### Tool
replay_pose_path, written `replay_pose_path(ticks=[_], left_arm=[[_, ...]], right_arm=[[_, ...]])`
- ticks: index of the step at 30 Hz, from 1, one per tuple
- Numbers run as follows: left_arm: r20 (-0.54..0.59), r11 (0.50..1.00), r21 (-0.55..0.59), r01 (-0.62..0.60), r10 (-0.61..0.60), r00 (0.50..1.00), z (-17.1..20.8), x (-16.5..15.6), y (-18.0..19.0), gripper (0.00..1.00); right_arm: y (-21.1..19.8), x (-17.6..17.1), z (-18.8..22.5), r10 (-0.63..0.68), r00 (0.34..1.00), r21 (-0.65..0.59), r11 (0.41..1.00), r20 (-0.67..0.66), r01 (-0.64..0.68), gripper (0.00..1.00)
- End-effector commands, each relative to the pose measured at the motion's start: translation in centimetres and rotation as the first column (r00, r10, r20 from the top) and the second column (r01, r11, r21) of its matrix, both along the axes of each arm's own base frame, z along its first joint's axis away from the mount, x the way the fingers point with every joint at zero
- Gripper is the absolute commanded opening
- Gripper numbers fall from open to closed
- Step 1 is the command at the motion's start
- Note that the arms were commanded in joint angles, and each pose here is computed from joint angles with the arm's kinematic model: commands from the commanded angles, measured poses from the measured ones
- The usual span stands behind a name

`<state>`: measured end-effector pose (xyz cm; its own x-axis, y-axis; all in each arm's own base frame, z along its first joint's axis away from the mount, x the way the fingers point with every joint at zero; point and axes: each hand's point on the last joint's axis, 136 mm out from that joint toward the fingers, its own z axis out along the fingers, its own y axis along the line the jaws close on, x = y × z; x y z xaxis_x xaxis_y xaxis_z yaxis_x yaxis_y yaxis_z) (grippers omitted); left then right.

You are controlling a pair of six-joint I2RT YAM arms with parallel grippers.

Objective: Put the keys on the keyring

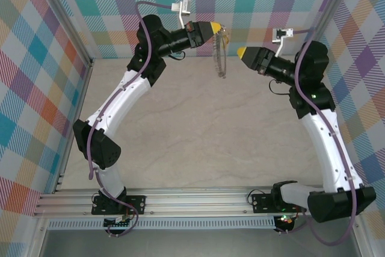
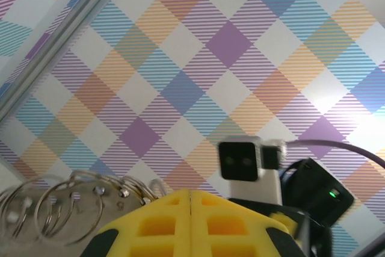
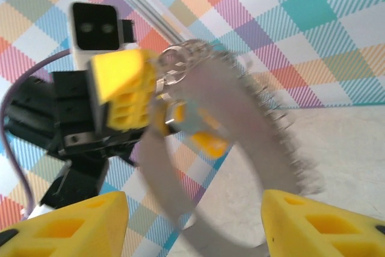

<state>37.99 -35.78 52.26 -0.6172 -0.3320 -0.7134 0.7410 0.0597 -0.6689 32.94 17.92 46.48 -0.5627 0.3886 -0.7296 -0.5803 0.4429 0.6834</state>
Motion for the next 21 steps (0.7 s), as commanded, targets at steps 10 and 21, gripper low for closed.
replay_pose_path(ticks=[10,21], left_arm=[[0.099,0.993,-0.074,0.093,-0.086,0.991,3.6,-2.6,-0.1,0.00],[0.102,0.990,-0.066,0.122,-0.115,0.988,3.4,-2.7,-0.6,0.00]], right_arm=[[1.3,1.6,3.6,0.090,0.989,0.041,0.995,0.118,-0.095,0.60],[2.3,2.7,4.6,0.123,0.983,0.062,0.989,0.139,-0.132,0.55]])
